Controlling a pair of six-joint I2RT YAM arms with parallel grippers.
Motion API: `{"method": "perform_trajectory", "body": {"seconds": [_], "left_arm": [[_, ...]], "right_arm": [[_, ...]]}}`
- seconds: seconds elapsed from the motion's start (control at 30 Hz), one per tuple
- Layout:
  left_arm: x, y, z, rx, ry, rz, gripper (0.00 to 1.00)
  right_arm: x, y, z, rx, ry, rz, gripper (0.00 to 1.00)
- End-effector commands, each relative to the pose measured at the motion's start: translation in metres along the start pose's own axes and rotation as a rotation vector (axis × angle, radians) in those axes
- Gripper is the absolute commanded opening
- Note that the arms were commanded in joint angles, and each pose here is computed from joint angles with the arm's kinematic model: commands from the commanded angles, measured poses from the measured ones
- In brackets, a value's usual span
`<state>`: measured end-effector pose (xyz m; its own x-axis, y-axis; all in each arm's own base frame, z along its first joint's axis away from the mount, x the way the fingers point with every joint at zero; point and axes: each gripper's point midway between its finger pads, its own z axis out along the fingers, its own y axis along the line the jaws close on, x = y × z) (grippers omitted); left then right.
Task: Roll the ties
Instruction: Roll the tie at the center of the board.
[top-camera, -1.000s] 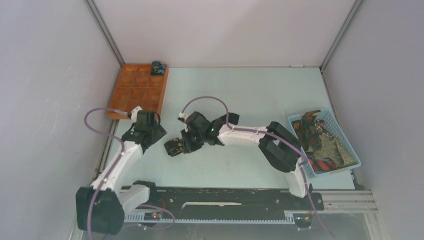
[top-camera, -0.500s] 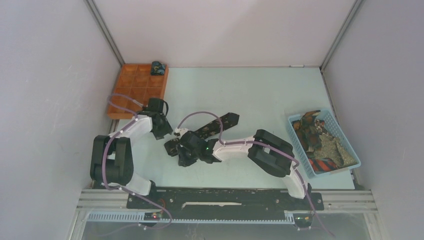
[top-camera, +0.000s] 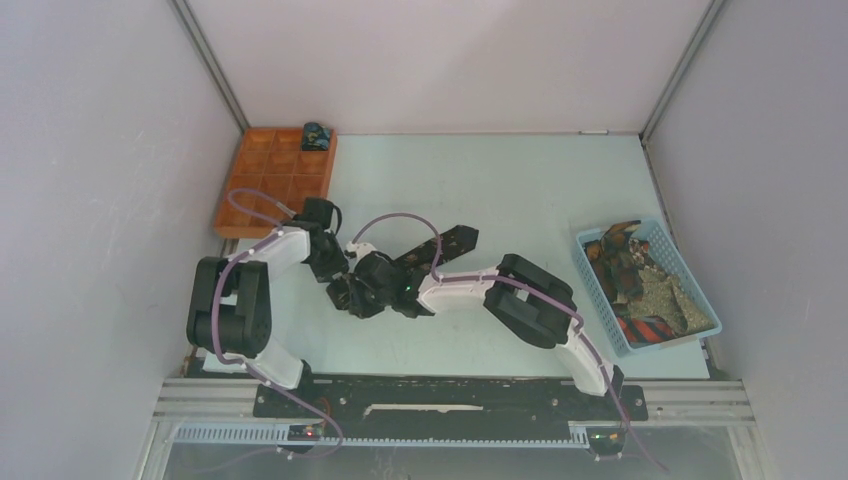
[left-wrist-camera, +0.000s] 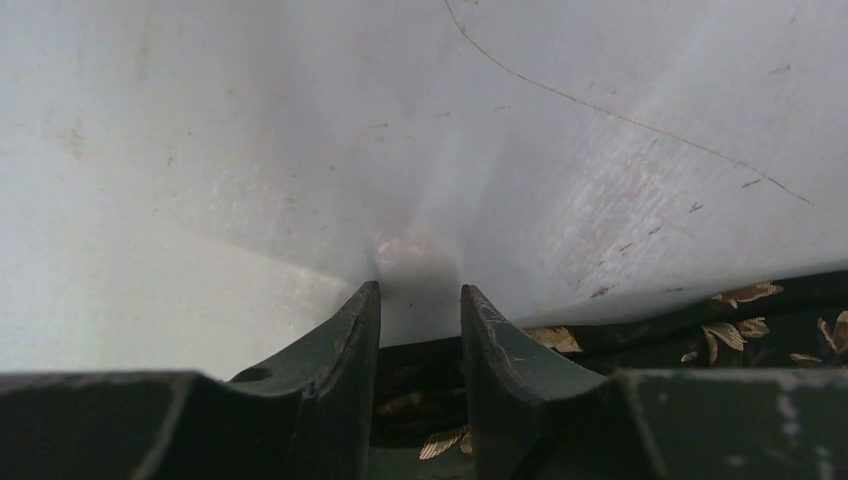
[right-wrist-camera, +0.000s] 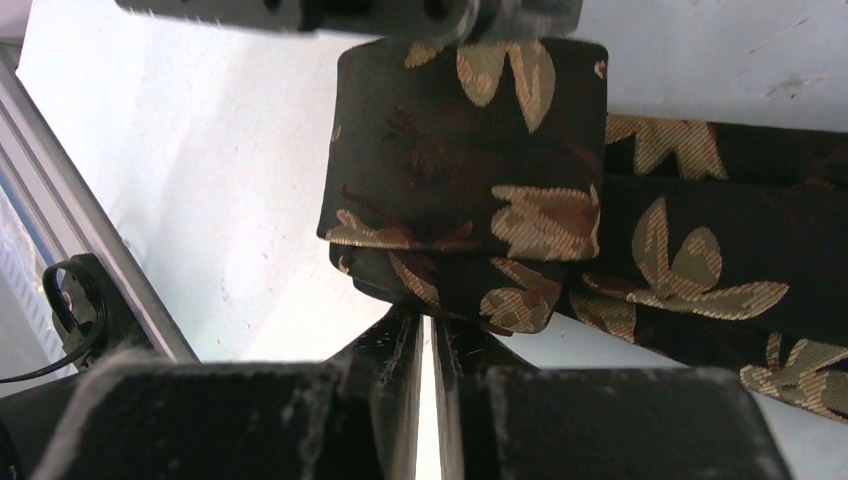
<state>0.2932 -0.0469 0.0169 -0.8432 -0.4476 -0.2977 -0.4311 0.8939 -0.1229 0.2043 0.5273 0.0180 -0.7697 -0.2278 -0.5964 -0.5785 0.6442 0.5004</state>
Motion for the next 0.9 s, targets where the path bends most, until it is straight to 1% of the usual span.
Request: {"method": "perform_trajectory", "body": {"seconds": [0.0, 0.5, 0.63, 0.73, 0.8, 0.87], "left_arm": [[0.018, -0.006, 0.002, 0.018, 0.053, 0.042, 0.38], [0.038, -0.019, -0.005, 0.058, 0.098, 0.096, 0.35], [0.035, -0.018, -0.006, 0.045, 0.098, 0.104, 0.35], [0.026, -0.015, -0.008, 0.012, 0.062, 0.1, 0.35], [0.017, -0.014, -0.013, -0.004, 0.035, 0.094, 0.37], [0.009, -0.014, -0.02, -0.018, 0.007, 0.094, 0.44]], "right_arm": [[-0.001, -0.024, 0.012, 0.064, -0.004, -0.036, 0.11], [-0.023, -0.017, 0.017, 0.034, -0.07, -0.024, 0.11], [-0.02, -0.008, 0.012, 0.014, -0.064, -0.039, 0.11], [-0.019, -0.004, -0.001, 0.007, -0.064, -0.051, 0.11], [-0.017, 0.0, -0.012, 0.001, -0.065, -0.059, 0.11], [-0.017, 0.006, -0.023, -0.007, -0.07, -0.068, 0.11]]}}
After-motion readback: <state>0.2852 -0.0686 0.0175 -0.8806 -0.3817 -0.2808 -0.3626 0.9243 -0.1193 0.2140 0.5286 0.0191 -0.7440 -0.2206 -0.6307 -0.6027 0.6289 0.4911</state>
